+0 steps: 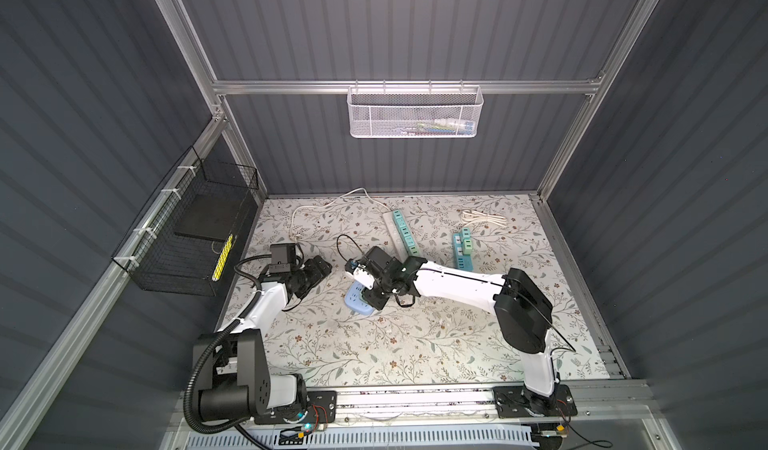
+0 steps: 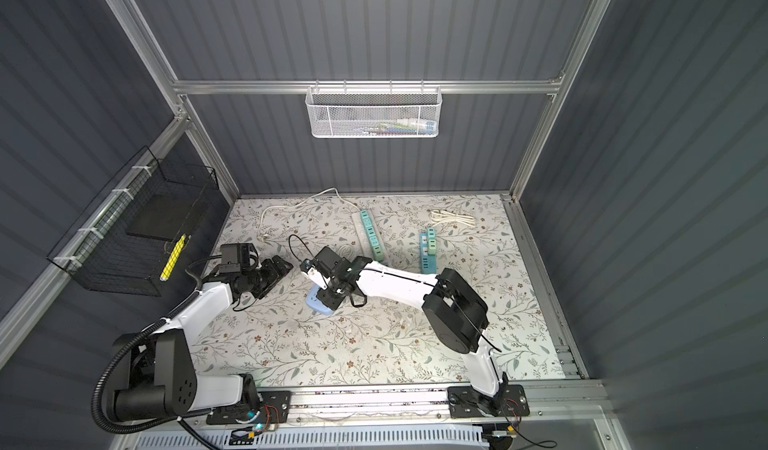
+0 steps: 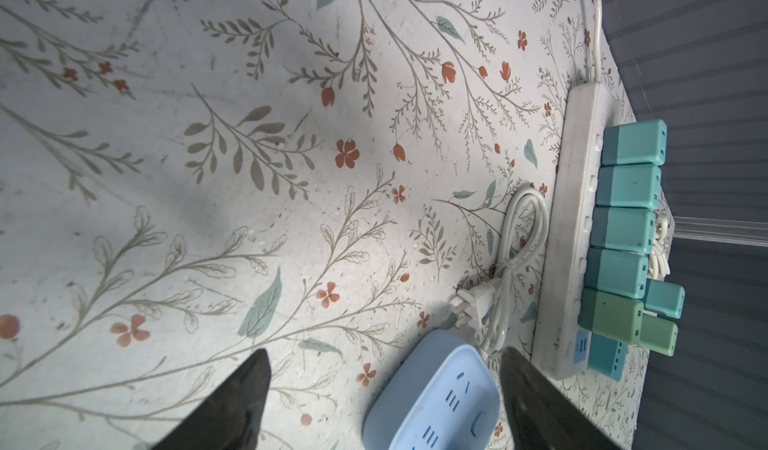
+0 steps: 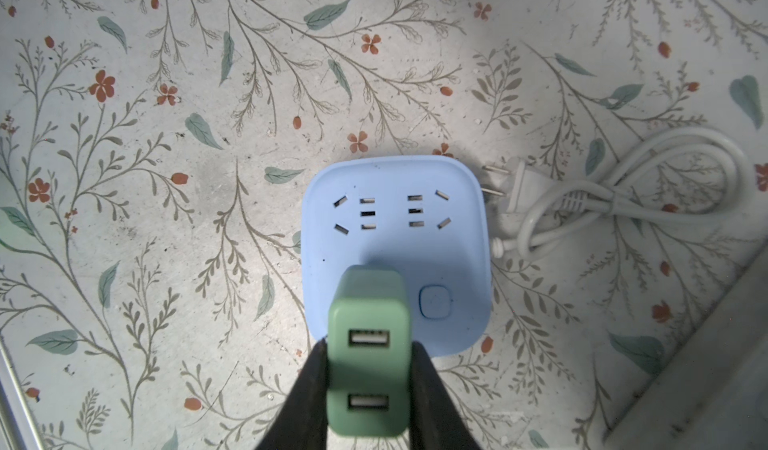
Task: Insert the plug
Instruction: 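Align the held adapter above the blue cube's socket with the right gripper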
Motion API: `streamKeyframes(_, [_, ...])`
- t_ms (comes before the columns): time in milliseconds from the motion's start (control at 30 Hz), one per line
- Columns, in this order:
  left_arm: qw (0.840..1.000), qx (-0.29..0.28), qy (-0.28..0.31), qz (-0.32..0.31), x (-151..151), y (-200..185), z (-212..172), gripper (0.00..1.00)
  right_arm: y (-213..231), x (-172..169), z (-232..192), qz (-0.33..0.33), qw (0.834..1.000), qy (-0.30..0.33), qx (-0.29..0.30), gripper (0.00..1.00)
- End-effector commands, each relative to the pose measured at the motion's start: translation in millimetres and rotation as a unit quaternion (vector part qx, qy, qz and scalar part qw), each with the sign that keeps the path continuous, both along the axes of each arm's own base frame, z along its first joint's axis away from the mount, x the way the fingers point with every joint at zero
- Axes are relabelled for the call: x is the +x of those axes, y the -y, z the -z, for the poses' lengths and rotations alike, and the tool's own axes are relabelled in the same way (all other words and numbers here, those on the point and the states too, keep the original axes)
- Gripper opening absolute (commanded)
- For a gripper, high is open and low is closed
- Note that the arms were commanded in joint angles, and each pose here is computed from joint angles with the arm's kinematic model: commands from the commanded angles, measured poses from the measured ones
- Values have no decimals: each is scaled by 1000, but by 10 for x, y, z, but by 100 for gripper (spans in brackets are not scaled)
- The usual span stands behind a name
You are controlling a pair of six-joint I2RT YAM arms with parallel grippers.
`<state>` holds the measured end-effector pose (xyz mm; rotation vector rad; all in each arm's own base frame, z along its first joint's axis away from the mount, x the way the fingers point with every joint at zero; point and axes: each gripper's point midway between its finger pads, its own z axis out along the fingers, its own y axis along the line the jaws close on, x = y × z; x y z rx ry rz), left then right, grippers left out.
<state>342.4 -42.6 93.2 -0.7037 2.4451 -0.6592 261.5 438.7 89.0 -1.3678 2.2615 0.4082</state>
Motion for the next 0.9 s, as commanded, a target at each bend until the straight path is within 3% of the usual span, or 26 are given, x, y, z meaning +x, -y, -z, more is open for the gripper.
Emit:
streamKeyframes(0, [1000,-4,10,7,68,9,-83,86,202,-118,336,-7,998,-19,-66,17])
streamKeyframes(600, [1000,-7,11,11,71,21,-94,86,268,-198,726,-13,990,-68,-127,16])
streamKeyframes(867, [1000,-2,14,8,71,1,-120,86,278,-156,900,9,990,-68,-120,16])
